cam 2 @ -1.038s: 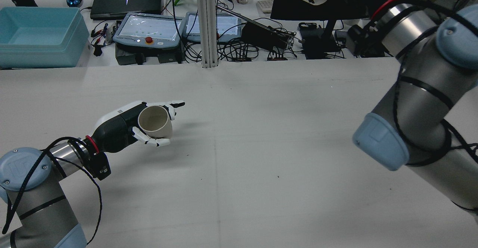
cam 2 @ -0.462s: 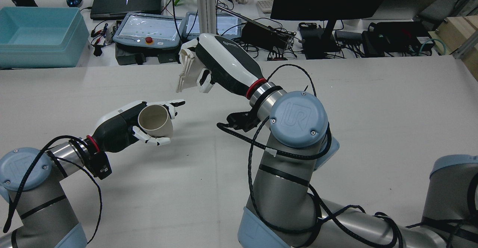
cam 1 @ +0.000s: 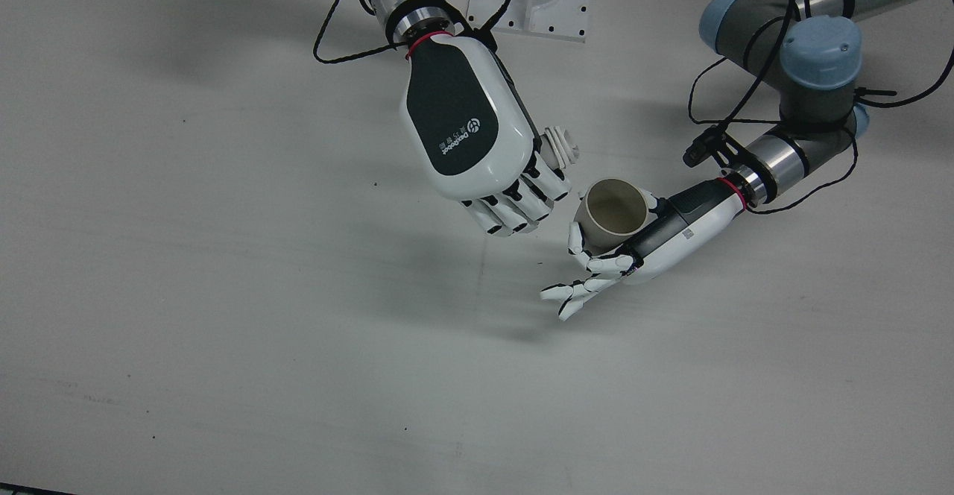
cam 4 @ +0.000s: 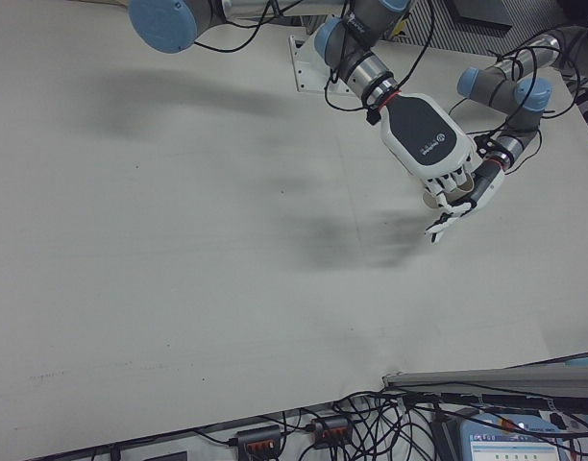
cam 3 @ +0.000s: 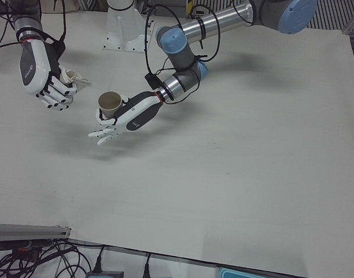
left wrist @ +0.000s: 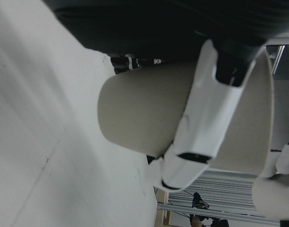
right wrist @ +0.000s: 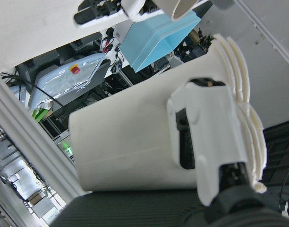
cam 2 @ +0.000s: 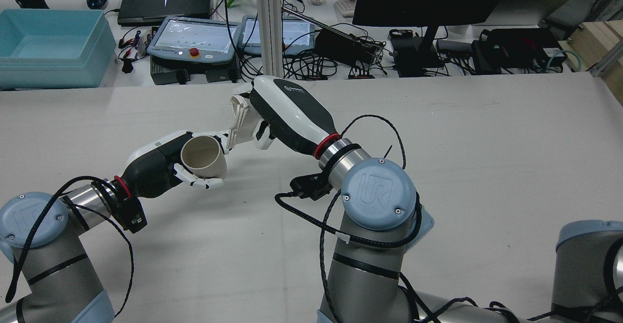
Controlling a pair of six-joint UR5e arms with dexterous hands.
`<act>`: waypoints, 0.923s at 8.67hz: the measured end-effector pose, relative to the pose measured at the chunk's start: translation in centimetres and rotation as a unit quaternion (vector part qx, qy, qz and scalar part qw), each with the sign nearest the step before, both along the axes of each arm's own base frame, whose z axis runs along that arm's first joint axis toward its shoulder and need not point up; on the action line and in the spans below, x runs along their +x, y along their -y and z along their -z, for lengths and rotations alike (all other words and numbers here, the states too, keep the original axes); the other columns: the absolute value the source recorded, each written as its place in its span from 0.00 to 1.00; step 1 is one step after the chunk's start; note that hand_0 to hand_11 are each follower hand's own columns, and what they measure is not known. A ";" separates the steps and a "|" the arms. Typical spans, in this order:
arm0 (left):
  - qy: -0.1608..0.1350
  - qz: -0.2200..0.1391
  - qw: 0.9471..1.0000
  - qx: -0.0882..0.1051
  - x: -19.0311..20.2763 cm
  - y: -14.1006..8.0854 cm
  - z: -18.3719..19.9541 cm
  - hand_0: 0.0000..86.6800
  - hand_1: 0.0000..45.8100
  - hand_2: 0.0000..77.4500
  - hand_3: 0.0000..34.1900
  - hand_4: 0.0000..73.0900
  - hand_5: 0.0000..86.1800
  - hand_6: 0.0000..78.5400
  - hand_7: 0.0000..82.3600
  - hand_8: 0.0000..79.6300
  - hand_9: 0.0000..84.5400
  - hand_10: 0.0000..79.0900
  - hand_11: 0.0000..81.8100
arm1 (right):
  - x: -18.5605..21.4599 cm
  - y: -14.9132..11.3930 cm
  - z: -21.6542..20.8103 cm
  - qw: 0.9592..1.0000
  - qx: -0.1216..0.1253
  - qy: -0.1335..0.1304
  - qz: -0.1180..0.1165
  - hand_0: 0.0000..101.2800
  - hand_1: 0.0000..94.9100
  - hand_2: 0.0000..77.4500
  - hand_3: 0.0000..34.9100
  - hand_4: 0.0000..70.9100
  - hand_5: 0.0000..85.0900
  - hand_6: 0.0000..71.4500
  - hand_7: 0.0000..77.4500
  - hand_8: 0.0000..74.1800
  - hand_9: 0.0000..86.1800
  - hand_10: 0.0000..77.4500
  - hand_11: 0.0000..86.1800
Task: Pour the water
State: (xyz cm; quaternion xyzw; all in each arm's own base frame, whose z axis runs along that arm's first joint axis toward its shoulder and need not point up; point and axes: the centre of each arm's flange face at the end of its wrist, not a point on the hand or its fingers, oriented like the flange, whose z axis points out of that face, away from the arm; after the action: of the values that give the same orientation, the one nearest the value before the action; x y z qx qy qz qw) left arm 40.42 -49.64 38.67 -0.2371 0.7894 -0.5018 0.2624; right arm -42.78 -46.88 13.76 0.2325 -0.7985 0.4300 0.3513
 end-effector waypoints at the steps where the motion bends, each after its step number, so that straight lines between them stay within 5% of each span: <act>1: 0.000 0.000 1.000 -0.002 -0.4 -0.2 -1.3 0.92 0.69 0.41 0.01 0.49 0.60 0.11 0.18 0.03 0.02 0.04 0.12 | 2.9 -0.7 -2.6 0.999 -0.022 0.047 -0.006 0.79 0.27 1.00 0.05 0.53 0.79 0.82 0.84 0.58 0.60 0.46 0.61; 2: -0.001 -0.001 1.000 -0.010 -1.3 -0.8 -3.8 0.92 0.69 0.41 0.01 0.49 0.60 0.11 0.18 0.03 0.02 0.04 0.12 | 7.3 -0.9 -7.1 0.992 -0.058 0.110 -0.015 0.79 0.27 1.00 0.05 0.53 0.79 0.82 0.85 0.57 0.60 0.46 0.61; 3: -0.002 -0.002 1.000 -0.021 -2.7 -1.4 -6.8 0.93 0.69 0.41 0.01 0.49 0.60 0.11 0.18 0.01 0.02 0.06 0.14 | 12.5 -0.6 -12.4 0.979 -0.100 0.176 -0.023 0.79 0.27 1.00 0.10 0.53 0.79 0.82 0.85 0.57 0.59 0.47 0.63; 5: 0.002 -0.002 0.999 -0.042 -5.5 -3.1 -12.5 0.93 0.69 0.41 0.01 0.49 0.60 0.06 0.17 0.01 0.02 0.06 0.14 | 22.2 -0.5 -22.9 0.943 -0.174 0.280 -0.048 0.79 0.27 1.00 0.10 0.55 0.78 0.82 0.85 0.57 0.59 0.51 0.65; 6: 0.003 0.003 0.999 -0.046 -7.0 -3.5 -14.9 0.93 0.69 0.41 0.01 0.49 0.60 0.10 0.18 0.01 0.02 0.06 0.15 | 25.6 0.0 -26.7 0.934 -0.182 0.304 -0.050 0.79 0.27 1.00 0.10 0.55 0.78 0.82 0.85 0.57 0.59 0.51 0.65; 8: 0.005 0.028 0.998 -0.052 -11.8 -4.2 -21.2 0.93 0.69 0.41 0.01 0.49 0.60 0.10 0.18 0.01 0.02 0.08 0.16 | 29.3 3.1 -37.7 0.924 -0.181 0.337 -0.008 0.79 0.26 1.00 0.10 0.47 0.81 0.82 0.85 0.63 0.69 0.56 0.65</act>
State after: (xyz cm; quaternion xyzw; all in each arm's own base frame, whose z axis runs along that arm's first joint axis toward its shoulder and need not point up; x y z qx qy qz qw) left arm 28.66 -45.43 59.90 -0.2258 0.7670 -0.5506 0.2399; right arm -13.47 -50.00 51.41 0.0130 -0.7766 0.6228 0.0944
